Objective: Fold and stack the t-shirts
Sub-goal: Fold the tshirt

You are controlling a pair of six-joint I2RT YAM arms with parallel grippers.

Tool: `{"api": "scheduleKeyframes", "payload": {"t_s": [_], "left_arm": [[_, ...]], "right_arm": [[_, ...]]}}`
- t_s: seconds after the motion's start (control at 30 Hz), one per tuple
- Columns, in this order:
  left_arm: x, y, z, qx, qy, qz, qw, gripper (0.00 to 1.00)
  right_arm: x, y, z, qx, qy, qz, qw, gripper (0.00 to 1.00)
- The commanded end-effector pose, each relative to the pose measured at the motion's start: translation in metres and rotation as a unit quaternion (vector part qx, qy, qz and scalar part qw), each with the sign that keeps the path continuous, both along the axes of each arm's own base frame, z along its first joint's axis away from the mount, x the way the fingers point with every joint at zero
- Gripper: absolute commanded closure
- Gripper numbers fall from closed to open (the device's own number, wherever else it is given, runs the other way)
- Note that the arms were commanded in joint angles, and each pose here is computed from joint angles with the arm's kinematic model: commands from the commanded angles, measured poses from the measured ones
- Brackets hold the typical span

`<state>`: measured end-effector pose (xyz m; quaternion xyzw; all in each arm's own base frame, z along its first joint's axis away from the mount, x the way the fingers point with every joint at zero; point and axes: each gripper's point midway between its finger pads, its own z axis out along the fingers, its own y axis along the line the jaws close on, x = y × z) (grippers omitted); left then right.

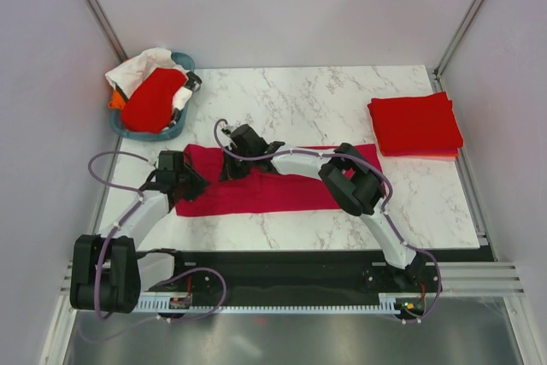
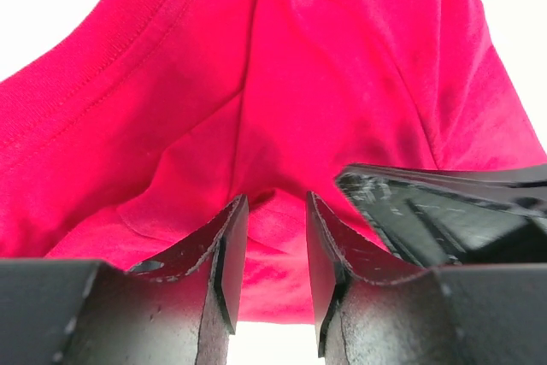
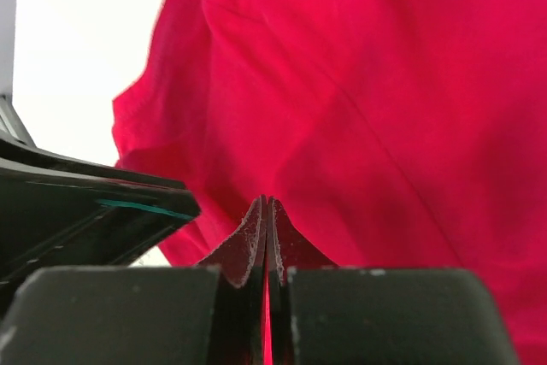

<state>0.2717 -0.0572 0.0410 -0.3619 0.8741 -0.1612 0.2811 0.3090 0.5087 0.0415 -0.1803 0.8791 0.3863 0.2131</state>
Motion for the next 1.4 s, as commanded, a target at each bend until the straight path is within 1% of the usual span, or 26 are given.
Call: {"api": "scheduleKeyframes", "payload": {"t_s": [0.0,0.1,0.13,0.17,0.2,0.43,0.57,0.77,0.8,0.93,0.97,1.0,1.1,1.13,1.2,1.23,1.27,1.37], "left_arm": [[0.006,0.006,-0.001,0.015,-0.021,0.003,1.000,0.60],[0.010,0.003,-0.003,0.014,-0.031,-0.007,0.999,0.60],[0.011,-0.002,-0.003,0.006,-0.032,-0.023,0.999,0.60],[0.016,-0.007,-0.001,-0.002,-0.050,-0.038,0.998,0.60],[0.015,-0.014,-0.001,-0.015,-0.053,-0.054,0.997,0.58],[0.009,-0.018,-0.008,-0.024,-0.053,-0.062,0.996,0.53],[0.007,-0.019,-0.006,-0.025,-0.059,-0.069,0.996,0.53],[0.001,-0.038,0.005,-0.075,-0.067,-0.097,0.990,0.53],[-0.001,-0.045,0.009,-0.091,-0.070,-0.104,0.988,0.53],[-0.016,-0.051,0.014,-0.114,-0.069,-0.105,0.986,0.53],[-0.018,-0.050,0.015,-0.112,-0.070,-0.102,0.986,0.53],[-0.017,-0.049,0.025,-0.110,-0.087,-0.102,0.985,0.52],[-0.026,-0.046,0.031,-0.104,-0.082,-0.095,0.987,0.52],[-0.024,-0.046,0.043,-0.104,-0.097,-0.096,0.985,0.52],[-0.029,-0.044,0.046,-0.099,-0.092,-0.093,0.986,0.52],[-0.027,-0.042,0.056,-0.093,-0.105,-0.091,0.986,0.52],[-0.031,-0.035,0.052,-0.077,-0.090,-0.078,0.990,0.51],[-0.027,-0.020,0.063,-0.039,-0.088,-0.056,0.994,0.49]], "right_arm": [[-0.004,0.016,0.010,0.036,0.007,0.029,0.999,1.00],[-0.004,0.015,0.004,0.037,0.010,0.031,0.999,1.00],[-0.005,0.016,0.004,0.039,0.010,0.035,0.999,1.00],[-0.005,0.017,0.005,0.041,0.011,0.036,0.998,1.00],[-0.006,0.017,0.004,0.042,0.014,0.037,0.998,1.00],[-0.009,0.015,-0.002,0.039,0.023,0.038,0.998,1.00],[-0.010,0.014,-0.006,0.037,0.028,0.037,0.998,1.00],[-0.006,0.013,-0.011,0.041,0.027,0.034,0.998,1.00],[-0.005,0.013,-0.010,0.042,0.028,0.033,0.998,1.00],[-0.004,0.011,-0.013,0.041,0.031,0.032,0.998,1.00],[-0.004,0.011,-0.014,0.041,0.032,0.032,0.998,1.00],[-0.004,0.011,-0.014,0.042,0.032,0.033,0.998,1.00],[-0.005,0.012,-0.016,0.043,0.037,0.035,0.998,1.00],[-0.005,0.012,-0.016,0.044,0.038,0.036,0.998,1.00],[-0.006,0.013,-0.016,0.044,0.039,0.037,0.998,1.00],[-0.006,0.013,-0.016,0.045,0.040,0.037,0.997,1.00],[-0.006,0.013,-0.016,0.046,0.039,0.038,0.997,1.00],[-0.008,0.013,-0.017,0.046,0.043,0.040,0.997,1.00]]}}
